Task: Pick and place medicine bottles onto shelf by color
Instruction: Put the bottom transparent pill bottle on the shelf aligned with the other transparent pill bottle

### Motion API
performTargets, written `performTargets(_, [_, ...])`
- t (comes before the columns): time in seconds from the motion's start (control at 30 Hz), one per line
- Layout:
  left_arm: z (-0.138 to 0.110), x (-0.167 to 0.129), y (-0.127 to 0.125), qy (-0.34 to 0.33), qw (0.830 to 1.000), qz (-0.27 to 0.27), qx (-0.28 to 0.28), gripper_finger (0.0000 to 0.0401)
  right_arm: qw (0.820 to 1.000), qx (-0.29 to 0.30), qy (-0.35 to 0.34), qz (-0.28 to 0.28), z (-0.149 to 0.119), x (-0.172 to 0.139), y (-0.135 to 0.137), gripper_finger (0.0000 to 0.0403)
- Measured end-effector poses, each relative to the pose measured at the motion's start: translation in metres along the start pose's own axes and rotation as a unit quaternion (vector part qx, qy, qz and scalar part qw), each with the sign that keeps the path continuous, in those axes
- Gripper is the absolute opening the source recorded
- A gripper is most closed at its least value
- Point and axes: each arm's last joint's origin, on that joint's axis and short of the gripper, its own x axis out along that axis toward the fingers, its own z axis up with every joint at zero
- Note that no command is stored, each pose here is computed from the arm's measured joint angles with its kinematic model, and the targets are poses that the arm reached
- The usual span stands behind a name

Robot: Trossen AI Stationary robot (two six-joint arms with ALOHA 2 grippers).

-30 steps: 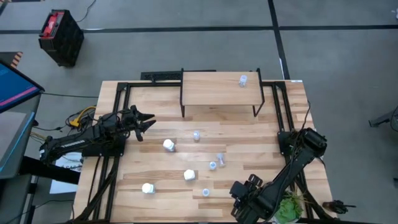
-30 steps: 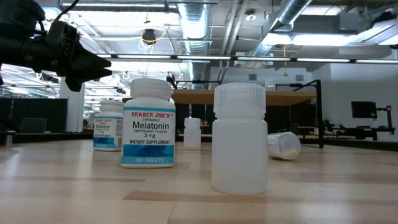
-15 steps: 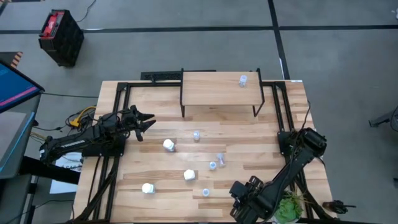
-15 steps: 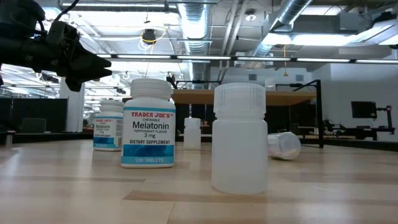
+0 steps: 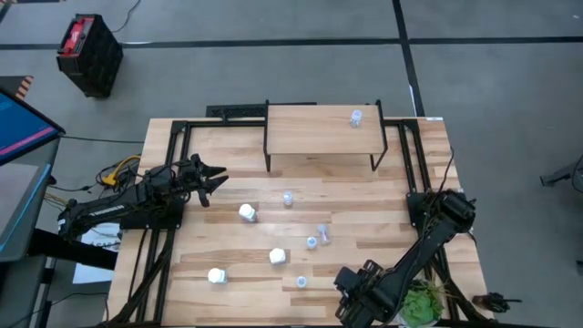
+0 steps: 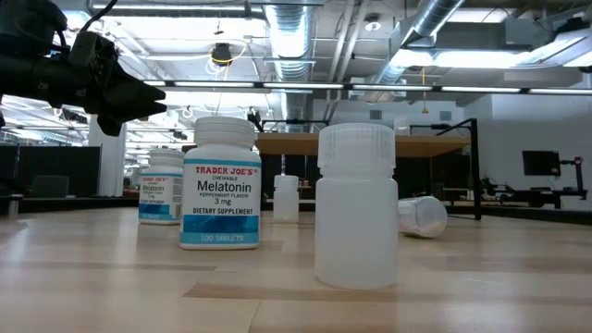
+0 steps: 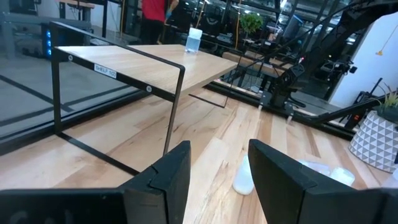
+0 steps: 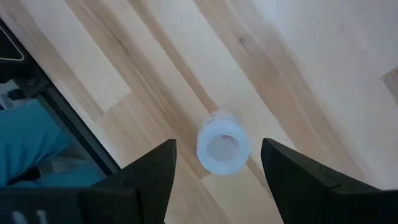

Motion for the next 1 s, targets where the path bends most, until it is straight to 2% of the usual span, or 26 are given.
performTargets(0.17, [0.0, 0.0, 0.0, 0.0, 1.0, 0.0, -0.002, 0.0149, 1.0, 0.001, 0.0, -0.002, 0.001, 0.0, -0.001, 0.026])
performTargets(0.47, [0.0, 0.0, 0.0, 0.0, 1.0, 0.0, -0.001, 0.0149, 1.0, 0.017, 0.006, 0.016, 0.0, 0.02, -0.003, 0.026])
performTargets(1.0, [0.0, 0.0, 0.0, 0.0, 1.0, 0.0, 0.0, 0.0149, 0.999, 0.021, 0.02, 0.012, -0.001, 0.02, -0.004, 0.026])
